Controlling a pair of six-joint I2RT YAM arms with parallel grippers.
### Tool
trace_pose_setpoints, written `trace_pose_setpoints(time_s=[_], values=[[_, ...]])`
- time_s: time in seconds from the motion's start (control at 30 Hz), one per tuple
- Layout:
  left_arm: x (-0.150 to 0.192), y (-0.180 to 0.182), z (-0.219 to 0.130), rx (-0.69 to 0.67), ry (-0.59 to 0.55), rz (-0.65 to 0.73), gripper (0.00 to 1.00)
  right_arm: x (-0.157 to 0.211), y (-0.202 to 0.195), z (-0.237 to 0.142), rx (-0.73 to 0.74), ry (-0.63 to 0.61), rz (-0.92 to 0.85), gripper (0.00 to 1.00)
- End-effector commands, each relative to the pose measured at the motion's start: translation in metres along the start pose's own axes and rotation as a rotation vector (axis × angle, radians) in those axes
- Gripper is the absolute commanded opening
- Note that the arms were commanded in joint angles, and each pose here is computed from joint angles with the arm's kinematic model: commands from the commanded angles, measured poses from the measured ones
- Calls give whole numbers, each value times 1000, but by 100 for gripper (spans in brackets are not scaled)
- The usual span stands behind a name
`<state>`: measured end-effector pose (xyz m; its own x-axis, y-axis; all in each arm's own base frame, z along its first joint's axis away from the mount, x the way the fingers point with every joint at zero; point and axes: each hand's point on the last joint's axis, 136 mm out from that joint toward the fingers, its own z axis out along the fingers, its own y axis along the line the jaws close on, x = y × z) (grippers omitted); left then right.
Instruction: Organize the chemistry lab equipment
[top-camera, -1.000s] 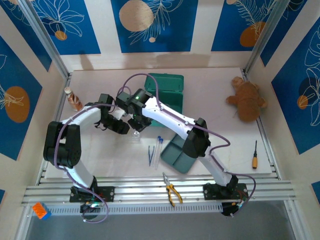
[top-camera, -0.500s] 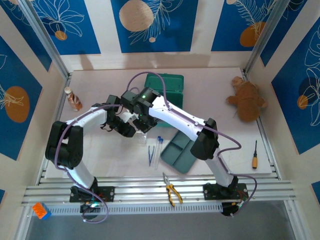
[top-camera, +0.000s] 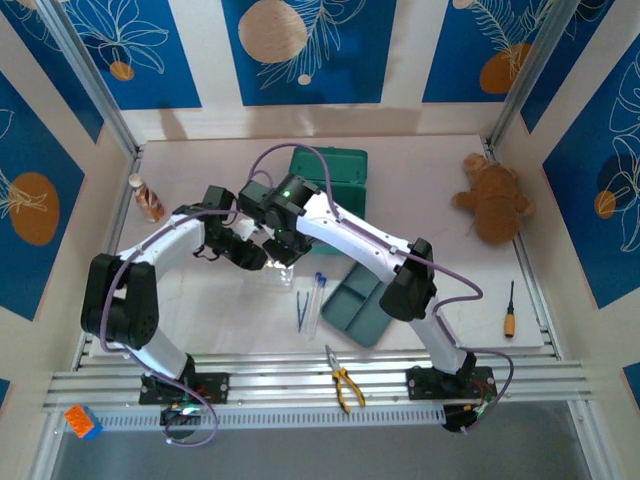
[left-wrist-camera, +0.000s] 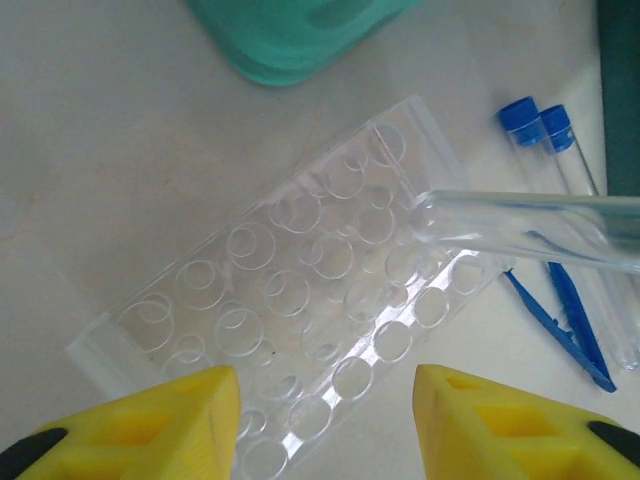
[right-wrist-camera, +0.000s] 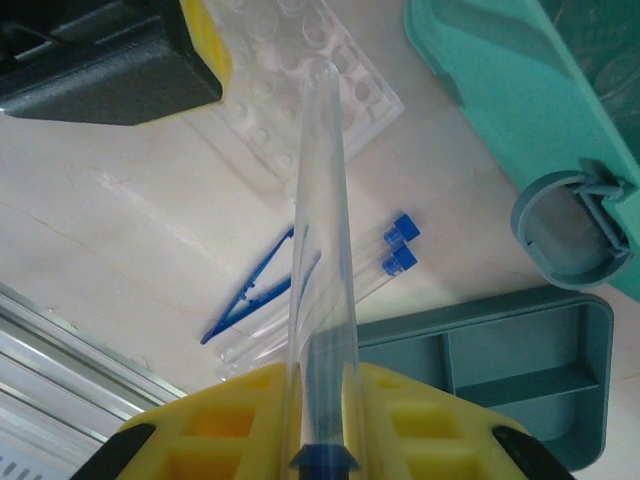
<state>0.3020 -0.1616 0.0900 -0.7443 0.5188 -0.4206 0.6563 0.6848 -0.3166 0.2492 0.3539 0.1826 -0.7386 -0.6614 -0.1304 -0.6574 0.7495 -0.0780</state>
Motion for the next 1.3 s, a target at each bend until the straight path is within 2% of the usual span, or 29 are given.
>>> trace_pose_setpoints(time_s=[0.0,0.3,0.43,0.67,0.93,1.27], values=[[-18,-10,-25,34,-73,12,49,2,-4,11,11,49,4,21],[-6,34,-32,-27,-96,-106,49,6,-10,11,11,71,18,20],[-12,27,-33,27,-122,-136,50,3,0,3,-47,35,13,20],[-21,30,-33,31,-118,-160,50,-8,24,-12,-123,-41,-21,20],[-19,20,-24,34,-69,-135,50,-25,43,-28,-188,-130,-49,20],[-11,-5,-13,60,-19,-77,50,-42,33,-35,-168,-199,6,20]])
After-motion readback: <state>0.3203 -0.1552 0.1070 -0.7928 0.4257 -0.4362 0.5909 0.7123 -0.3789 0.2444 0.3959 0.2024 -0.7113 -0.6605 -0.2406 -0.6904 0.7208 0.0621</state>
